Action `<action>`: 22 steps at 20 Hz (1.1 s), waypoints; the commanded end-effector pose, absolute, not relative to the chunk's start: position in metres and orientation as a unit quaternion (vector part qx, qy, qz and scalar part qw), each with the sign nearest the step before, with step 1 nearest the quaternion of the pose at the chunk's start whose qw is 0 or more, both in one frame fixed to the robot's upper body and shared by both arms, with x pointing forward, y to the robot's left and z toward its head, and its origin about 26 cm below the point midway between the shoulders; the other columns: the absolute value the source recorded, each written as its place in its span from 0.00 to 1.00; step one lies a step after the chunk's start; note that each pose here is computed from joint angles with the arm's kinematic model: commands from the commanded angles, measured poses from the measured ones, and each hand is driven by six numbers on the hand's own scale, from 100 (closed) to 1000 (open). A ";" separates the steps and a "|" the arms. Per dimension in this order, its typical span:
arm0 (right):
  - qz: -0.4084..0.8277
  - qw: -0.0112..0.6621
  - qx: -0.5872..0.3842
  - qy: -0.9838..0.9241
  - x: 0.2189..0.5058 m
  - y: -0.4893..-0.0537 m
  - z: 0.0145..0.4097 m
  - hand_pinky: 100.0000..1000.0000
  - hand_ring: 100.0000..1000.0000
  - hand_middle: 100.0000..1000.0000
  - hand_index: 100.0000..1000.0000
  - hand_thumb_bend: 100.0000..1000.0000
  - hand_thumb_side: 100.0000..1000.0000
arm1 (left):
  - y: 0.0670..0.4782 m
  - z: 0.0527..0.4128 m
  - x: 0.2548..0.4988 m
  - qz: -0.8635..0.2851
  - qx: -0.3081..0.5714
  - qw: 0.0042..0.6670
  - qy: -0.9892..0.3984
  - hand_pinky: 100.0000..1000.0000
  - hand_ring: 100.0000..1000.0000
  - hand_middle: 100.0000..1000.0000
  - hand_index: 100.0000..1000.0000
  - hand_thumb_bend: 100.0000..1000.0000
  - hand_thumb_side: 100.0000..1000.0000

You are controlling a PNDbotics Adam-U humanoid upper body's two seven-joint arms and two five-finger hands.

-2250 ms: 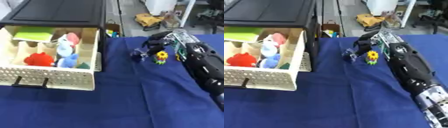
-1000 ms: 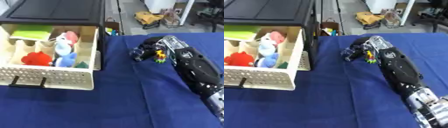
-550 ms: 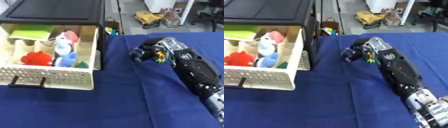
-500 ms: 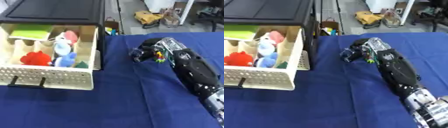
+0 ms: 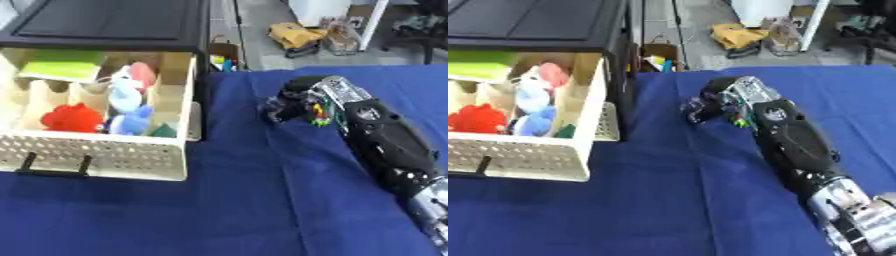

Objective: Pick up objects from table and place into drawer.

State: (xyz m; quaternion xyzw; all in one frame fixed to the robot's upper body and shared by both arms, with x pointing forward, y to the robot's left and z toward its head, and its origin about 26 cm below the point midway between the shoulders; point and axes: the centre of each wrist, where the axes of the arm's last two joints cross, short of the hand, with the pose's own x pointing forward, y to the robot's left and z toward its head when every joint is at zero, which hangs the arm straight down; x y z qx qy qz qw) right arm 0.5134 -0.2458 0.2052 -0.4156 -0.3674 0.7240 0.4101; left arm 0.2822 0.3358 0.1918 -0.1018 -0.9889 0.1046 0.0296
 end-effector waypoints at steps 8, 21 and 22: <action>0.726 0.407 -0.429 -0.350 0.514 -0.250 0.208 0.66 0.80 0.48 0.63 0.30 0.77 | 0.336 0.200 0.281 0.094 -0.104 0.019 -0.990 0.55 0.69 0.70 0.86 0.12 1.00; 0.702 0.401 -0.437 -0.393 0.513 -0.249 0.213 0.60 0.73 0.36 0.48 0.15 0.70 | 0.336 0.200 0.281 0.094 -0.103 0.021 -0.990 0.55 0.69 0.70 0.86 0.10 1.00; 0.701 0.400 -0.437 -0.397 0.512 -0.249 0.215 0.60 0.73 0.35 0.48 0.14 0.70 | 0.336 0.200 0.281 0.093 -0.103 0.022 -0.990 0.55 0.69 0.70 0.86 0.10 1.00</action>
